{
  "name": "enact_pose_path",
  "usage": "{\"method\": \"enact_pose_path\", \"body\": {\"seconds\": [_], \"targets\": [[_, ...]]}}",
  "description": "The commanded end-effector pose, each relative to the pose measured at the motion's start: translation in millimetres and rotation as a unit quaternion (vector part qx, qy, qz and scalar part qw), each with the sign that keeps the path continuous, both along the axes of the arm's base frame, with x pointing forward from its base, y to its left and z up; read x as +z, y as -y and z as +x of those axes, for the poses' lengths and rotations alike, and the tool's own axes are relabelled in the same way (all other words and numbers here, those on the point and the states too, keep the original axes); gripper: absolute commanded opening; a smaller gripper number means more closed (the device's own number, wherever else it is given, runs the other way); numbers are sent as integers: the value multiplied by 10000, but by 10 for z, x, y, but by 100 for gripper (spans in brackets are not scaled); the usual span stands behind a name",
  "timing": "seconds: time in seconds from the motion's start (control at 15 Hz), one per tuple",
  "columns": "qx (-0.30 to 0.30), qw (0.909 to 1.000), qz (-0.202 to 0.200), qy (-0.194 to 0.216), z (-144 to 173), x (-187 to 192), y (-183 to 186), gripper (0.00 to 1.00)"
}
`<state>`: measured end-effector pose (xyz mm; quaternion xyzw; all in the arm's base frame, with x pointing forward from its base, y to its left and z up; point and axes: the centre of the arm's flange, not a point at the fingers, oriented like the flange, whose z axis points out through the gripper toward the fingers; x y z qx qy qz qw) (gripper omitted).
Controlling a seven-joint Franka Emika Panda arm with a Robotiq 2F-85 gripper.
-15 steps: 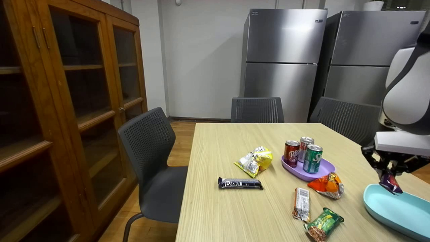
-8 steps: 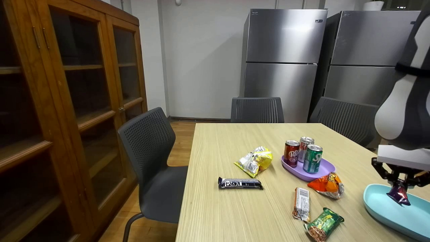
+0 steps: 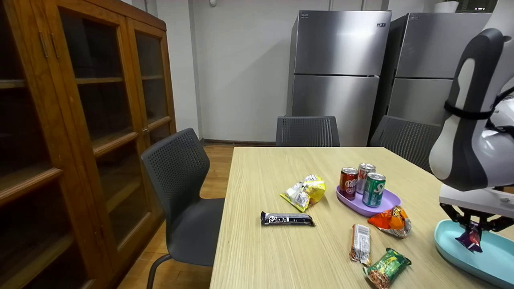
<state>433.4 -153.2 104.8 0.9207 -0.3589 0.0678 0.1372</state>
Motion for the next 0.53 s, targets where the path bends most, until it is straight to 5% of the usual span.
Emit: {"method": "enact_pose_path", "body": {"seconds": [0.0,0.13,0.27,0.47], "targets": [[57,10000,-4,-9,135,-161,63,4],[59,10000,1,-25,159,-215,52,4],[52,10000,-4,-25,173,-227,33,43],[190,9998,-14,50,185,-79,-46,64]]}}
